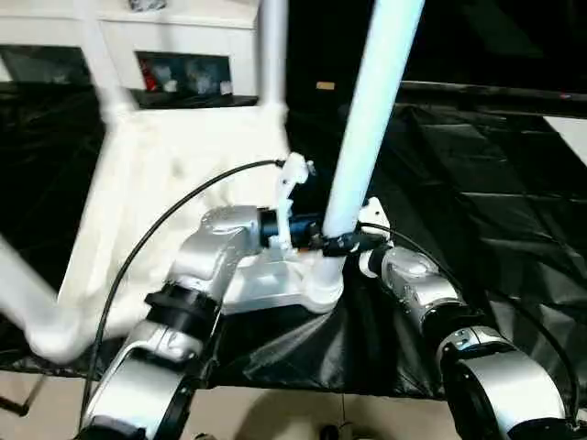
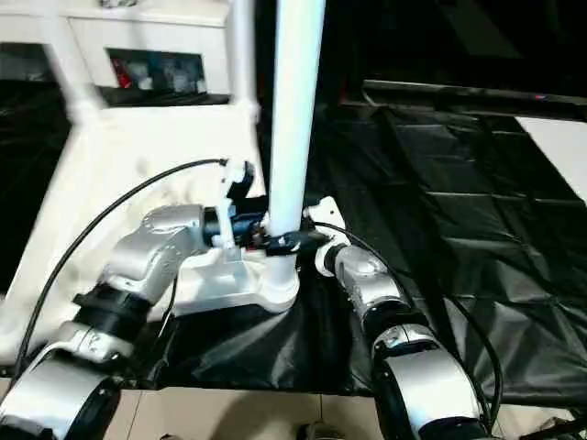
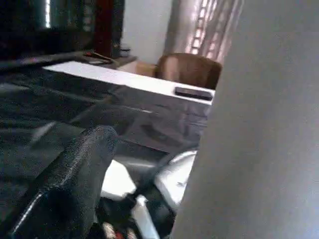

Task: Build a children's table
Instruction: Rotate table base

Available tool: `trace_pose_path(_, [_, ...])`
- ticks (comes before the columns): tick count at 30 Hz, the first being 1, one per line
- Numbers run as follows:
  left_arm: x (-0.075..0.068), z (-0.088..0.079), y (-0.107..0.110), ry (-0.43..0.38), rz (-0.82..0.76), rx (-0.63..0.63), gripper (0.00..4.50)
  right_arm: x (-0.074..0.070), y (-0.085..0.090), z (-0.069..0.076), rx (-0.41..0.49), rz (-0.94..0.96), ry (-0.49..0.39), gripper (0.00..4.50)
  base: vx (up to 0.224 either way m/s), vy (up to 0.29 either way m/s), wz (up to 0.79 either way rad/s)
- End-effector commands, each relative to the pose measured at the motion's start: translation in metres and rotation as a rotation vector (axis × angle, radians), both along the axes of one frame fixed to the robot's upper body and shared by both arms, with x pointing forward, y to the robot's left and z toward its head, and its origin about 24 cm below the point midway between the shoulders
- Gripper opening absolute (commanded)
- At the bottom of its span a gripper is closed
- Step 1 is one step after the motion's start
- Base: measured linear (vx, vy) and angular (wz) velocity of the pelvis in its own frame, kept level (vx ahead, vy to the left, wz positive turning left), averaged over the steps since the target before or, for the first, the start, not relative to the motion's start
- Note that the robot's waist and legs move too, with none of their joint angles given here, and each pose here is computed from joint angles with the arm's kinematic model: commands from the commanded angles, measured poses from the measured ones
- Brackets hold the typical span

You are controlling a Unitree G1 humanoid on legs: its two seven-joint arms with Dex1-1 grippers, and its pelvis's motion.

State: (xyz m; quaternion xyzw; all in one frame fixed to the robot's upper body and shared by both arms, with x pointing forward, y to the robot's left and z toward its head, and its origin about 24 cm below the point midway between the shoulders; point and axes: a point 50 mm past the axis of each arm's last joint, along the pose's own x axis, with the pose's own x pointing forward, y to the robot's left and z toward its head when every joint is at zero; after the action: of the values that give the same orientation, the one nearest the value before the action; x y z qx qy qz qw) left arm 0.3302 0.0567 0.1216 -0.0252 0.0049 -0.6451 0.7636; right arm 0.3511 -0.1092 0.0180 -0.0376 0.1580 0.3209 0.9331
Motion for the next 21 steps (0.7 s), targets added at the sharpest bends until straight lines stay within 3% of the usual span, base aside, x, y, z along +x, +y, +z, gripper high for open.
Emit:
trace_pose_path(1, [0.0,-0.008,0.017,-0.034,0.024,0.075,4.5,0.002,-0.018,0.006,-0.019,-0.011,-0.042,4.46,0.0,0.0,0.0])
trace_pose_path(2, [0.0,-0.008,0.017,-0.034,0.024,0.075,4.5,0.002,-0.018,0.006,-0.019,-0.011,-0.042,4.46,0.0,0.0,0.0])
trace_pose_path(4, [-0.009,-0.022,0.037,-0.018,0.003,0.169,4.5,0.001,-0.04,0.01,-0.037,-0.019,-0.06,4.46,0.0,0.0,0.0])
trace_pose_path(8, [-0.016,-0.035,0.052,0.024,-0.006,0.26,4.5,-0.001,-0.056,0.014,-0.063,-0.005,-0.076,4.46,0.0,0.0,0.0])
trace_pose_path(9, [-0.021,-0.045,0.059,0.068,0.015,0.35,4.5,-0.003,-0.065,0.017,-0.085,0.006,-0.084,4.46,0.0,0.0,0.0])
trace_pose_path(13, [-0.03,-0.06,0.065,0.157,0.037,0.455,4.14,-0.009,-0.076,0.021,-0.114,0.045,-0.092,4.5,0.0,0.0,0.0])
trace_pose_path(17, [-0.032,-0.067,0.066,0.136,0.079,0.52,3.76,-0.018,-0.079,0.028,-0.136,0.142,-0.096,4.5,0.0,0.0,0.0])
trace_pose_path(21, [-0.03,-0.069,0.073,0.113,0.119,0.584,3.41,-0.041,-0.08,0.043,-0.144,0.354,-0.092,4.5,0.0,0.0,0.0])
